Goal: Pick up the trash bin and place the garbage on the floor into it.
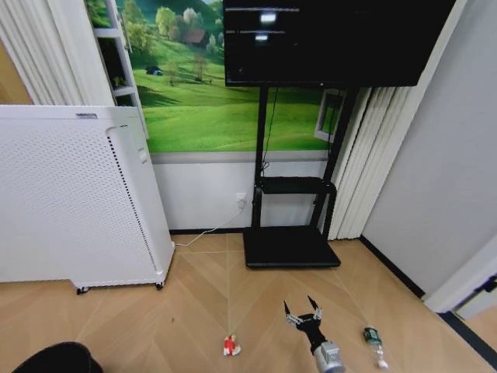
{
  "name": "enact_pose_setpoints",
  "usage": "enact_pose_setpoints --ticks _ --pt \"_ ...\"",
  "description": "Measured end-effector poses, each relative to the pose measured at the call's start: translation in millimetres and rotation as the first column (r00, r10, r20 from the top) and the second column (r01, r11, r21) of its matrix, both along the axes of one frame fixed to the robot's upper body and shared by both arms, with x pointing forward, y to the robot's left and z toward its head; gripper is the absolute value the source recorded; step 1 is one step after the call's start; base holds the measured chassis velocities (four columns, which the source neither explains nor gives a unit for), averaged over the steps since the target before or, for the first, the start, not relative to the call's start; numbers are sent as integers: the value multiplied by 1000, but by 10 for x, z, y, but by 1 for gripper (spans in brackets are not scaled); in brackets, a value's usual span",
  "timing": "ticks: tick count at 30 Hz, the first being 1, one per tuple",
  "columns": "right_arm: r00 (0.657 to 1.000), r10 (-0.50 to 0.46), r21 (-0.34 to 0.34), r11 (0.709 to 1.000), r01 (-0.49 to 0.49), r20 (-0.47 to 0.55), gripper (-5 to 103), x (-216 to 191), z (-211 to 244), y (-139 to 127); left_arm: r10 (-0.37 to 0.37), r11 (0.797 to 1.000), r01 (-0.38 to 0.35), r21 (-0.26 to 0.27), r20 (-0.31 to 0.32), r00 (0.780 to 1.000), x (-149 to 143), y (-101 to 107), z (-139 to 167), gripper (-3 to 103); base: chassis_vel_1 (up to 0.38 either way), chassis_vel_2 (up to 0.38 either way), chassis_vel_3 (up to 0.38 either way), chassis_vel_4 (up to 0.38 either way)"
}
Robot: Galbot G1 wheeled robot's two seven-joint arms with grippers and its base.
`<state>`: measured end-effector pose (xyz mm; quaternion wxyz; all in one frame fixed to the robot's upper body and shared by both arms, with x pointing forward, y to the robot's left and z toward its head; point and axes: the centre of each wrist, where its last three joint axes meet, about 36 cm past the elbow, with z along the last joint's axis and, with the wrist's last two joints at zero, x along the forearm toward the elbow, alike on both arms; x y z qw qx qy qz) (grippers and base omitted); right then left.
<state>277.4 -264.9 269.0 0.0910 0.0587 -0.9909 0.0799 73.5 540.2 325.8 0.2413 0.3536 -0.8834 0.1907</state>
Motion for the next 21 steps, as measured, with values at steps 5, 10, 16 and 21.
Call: enact_pose_setpoints --ticks 5,10,16,21 --pt "1000 21 -3 1000 -21 -12 100 -36 -29 63 0 1000 0 -4 2 1000 -6 -41 -32 3 309 290 -291 -318" --pt "999 28 -9 1000 -28 -23 100 -46 -70 91 0 1000 0 -1 3 1000 -12 -54 -42 3 351 353 -367 -361" --pt "1000 -26 -11 1000 26 -15 100 116 -170 7 -8 1000 8 0 4 1000 -28 -70 -50 3 353 341 -357 -339" --pt "996 -19 -85 996 11 -84 100 283 -343 -209 -26 1000 26 11 27 999 0 -81 -47 3 241 189 -219 -234"
